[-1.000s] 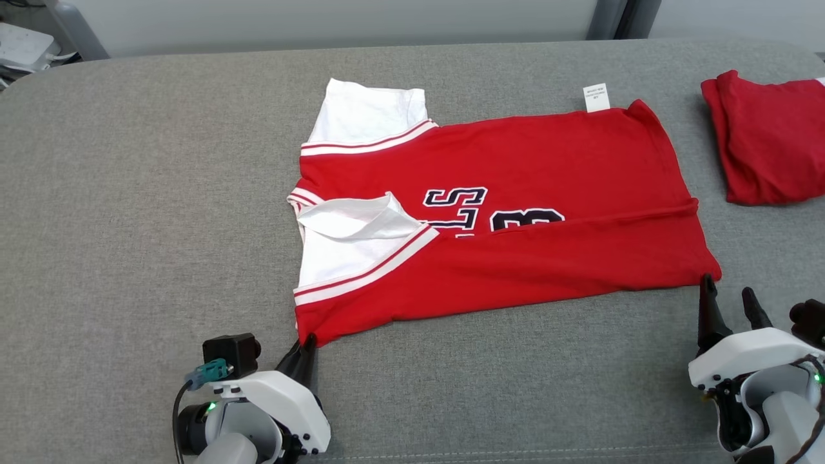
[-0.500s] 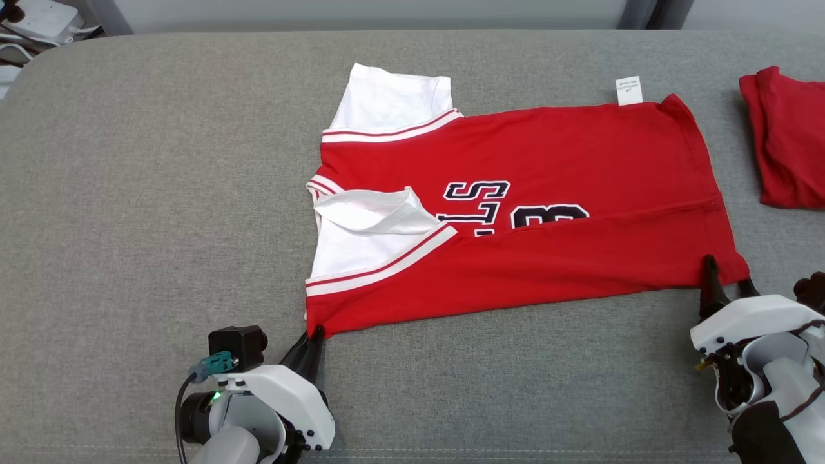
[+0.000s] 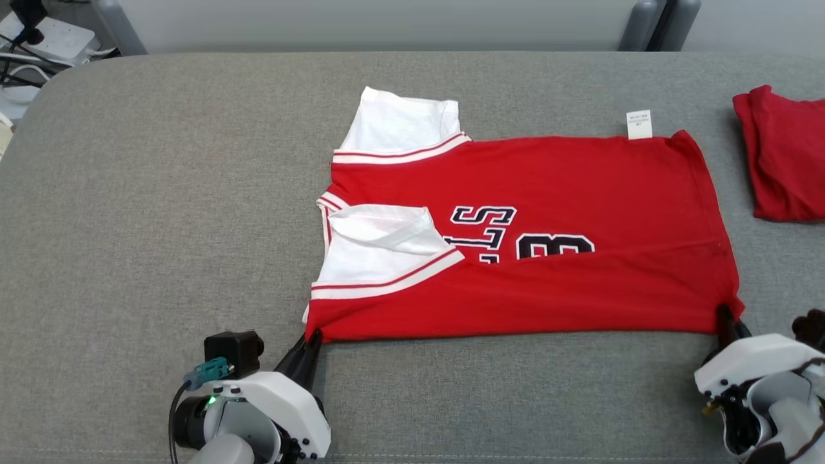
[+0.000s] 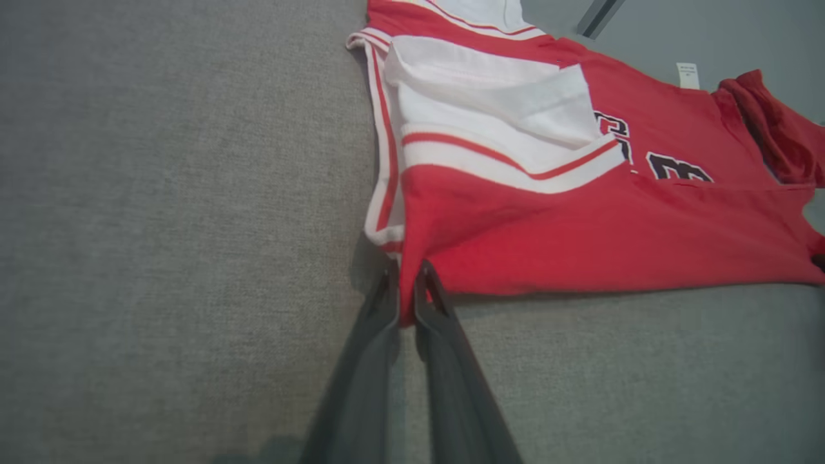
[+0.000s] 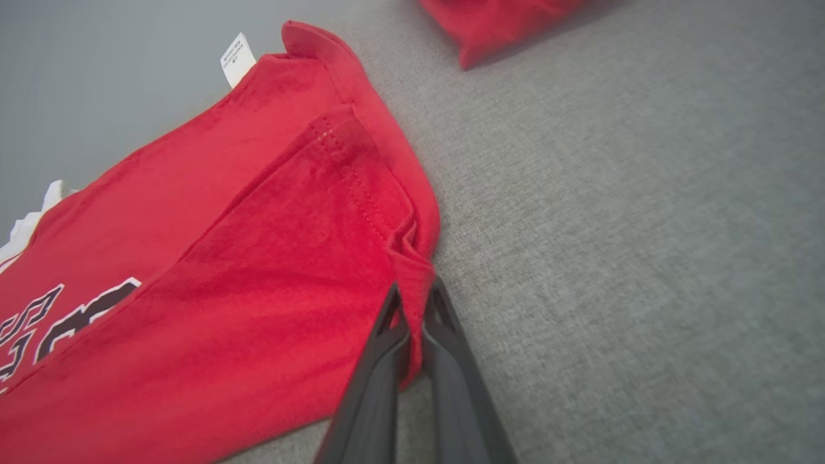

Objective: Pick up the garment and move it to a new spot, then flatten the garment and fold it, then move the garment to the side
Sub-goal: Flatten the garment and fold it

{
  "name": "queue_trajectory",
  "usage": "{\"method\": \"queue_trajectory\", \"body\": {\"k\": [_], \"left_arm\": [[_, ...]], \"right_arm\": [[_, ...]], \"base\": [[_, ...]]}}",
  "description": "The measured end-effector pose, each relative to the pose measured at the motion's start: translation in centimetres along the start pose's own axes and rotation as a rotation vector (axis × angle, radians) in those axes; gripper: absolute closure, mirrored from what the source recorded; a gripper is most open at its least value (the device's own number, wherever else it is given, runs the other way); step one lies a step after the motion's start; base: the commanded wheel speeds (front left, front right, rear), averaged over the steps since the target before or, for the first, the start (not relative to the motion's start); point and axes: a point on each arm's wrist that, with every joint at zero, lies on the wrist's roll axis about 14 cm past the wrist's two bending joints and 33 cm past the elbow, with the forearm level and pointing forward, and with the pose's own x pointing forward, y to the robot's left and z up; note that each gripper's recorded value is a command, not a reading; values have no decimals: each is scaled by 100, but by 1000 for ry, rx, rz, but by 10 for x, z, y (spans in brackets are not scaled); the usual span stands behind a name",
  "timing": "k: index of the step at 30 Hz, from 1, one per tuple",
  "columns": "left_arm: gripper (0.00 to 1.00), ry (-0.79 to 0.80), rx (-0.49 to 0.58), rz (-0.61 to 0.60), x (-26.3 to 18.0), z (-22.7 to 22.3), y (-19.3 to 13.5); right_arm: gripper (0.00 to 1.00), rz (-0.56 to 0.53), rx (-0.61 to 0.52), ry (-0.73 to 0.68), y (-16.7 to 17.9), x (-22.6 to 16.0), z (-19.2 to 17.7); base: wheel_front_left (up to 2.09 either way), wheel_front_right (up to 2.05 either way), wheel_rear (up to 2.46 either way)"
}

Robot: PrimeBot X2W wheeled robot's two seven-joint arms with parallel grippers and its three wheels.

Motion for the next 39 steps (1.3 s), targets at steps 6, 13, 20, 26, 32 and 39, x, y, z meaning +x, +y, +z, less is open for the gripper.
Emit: {"method": "queue_trajectory", "body": {"k": [6,13,20,26,32,39], "left_arm": [[100,32,3,-15,-15,-11,-4],[100,112,-9,-25,-41,-33,-14],[53,109,-22,-3,-48,-29,-15],[0,8,-20,74,-47,-6,2],[0,-256,-6,123,-51,51,12],[0,-411,64,81,-45,86,-6]], "right_arm": [[100,-10,16,-1,-16,-25,-15],[100,-34,18,-1,-37,-45,-23],[53,-39,11,-6,-40,-45,-21],[0,-56,-18,-105,-50,-45,12],[0,-8,-62,-250,-34,-55,50],[0,79,-157,-352,-3,-69,72]], "base": [[0,0,0],[0,0,0],[0,0,0],[0,0,0],[0,0,0],[0,0,0]]}}
